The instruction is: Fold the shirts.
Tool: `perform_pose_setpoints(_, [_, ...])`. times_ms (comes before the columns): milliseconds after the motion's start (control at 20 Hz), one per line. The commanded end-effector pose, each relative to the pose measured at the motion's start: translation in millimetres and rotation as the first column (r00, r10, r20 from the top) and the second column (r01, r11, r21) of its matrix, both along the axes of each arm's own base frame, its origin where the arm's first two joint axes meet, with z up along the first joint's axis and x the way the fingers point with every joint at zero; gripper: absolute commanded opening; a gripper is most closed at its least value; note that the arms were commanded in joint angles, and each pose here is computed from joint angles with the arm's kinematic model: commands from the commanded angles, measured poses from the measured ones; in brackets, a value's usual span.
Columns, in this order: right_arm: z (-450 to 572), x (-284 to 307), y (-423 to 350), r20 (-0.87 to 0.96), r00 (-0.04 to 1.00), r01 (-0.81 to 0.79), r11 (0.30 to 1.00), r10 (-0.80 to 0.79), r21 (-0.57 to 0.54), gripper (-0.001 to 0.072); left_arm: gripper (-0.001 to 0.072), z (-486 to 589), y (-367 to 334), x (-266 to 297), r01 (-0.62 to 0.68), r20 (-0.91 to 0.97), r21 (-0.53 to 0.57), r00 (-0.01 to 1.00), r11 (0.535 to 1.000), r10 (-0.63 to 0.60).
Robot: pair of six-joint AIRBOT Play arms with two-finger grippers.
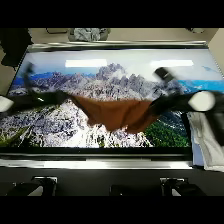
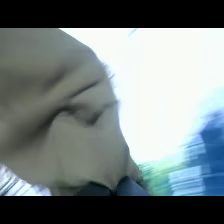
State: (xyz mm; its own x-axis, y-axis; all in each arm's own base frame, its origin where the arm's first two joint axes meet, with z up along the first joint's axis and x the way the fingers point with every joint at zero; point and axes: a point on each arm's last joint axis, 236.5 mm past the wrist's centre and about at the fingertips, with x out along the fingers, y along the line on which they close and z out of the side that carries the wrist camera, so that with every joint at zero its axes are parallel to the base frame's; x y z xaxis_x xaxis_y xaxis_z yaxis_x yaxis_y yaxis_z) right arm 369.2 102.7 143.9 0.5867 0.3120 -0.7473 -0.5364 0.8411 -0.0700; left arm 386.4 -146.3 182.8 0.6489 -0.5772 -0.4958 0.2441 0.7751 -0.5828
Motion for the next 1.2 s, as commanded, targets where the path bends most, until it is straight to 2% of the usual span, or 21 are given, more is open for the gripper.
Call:
perform_pose_setpoints(0, [178,-23,-70,0.448,0.885,0.167,0.985,-0.127,-0.051,0.0033,0.0025,167,63,-19,-0.176,0.375,-0.01,0.912,0.984,0.167])
perform_pose_setpoints(100, [223,-56,-69,0.55,0.826,0.168,0.985,-0.123,-0.033,0.0033,0.0025,220,66,-44,-0.198,0.472,-0.055,0.859,0.979,0.201])
perform_pose_setpoints(300, [222,-103,-98,0.539,0.827,0.266,0.956,-0.162,-0.122,0.0034,0.0026,252,73,-82,-0.241,0.56,-0.044,0.798,0.97,0.224])
perform_pose_setpoints(450, [237,-129,-98,0.583,0.795,0.275,0.956,-0.168,-0.099,0.0034,0.0025,272,74,-114,-0.258,0.609,-0.063,0.755,0.964,0.242])
perform_pose_setpoints(550, [244,-138,-88,0.602,0.783,0.244,0.967,-0.156,-0.067,0.0034,0.0026,273,66,-131,-0.237,0.602,-0.073,0.764,0.969,0.232])
perform_pose_setpoints(650, [241,-138,-86,0.589,0.794,0.234,0.97,-0.151,-0.066,0.0034,0.0025,258,61,-136,-0.22,0.568,-0.028,0.8,0.975,0.196])
perform_pose_setpoints(750, [218,-125,-91,0.513,0.844,0.244,0.964,-0.157,-0.106,0.0034,0.0026,222,63,-125,-0.211,0.473,0.039,0.865,0.977,0.168])
perform_pose_setpoints(900, [116,-93,-70,0.122,0.988,0.107,0.984,-0.089,-0.141,0.0036,0.0026,119,62,-96,-0.155,0.195,0.078,0.971,0.985,0.137])
perform_pose_setpoints(1000, [35,-70,-42,-0.132,0.99,-0.055,0.994,0.043,-0.089,0.0036,0.0027,15,58,-87,-0.112,-0.059,0.075,0.991,0.991,0.117])
perform_pose_setpoints(1050, [-1,-53,-30,-0.187,0.978,-0.105,0.993,0.094,-0.048,0.0036,0.0027,-32,55,-88,-0.097,-0.168,0.072,0.98,0.993,0.108])
perform_pose_setpoints(1150, [-61,-4,-19,-0.22,0.972,-0.081,0.996,0.084,0.023,0.0035,0.0028,-105,56,-85,-0.128,-0.316,0.054,0.939,0.99,0.138])
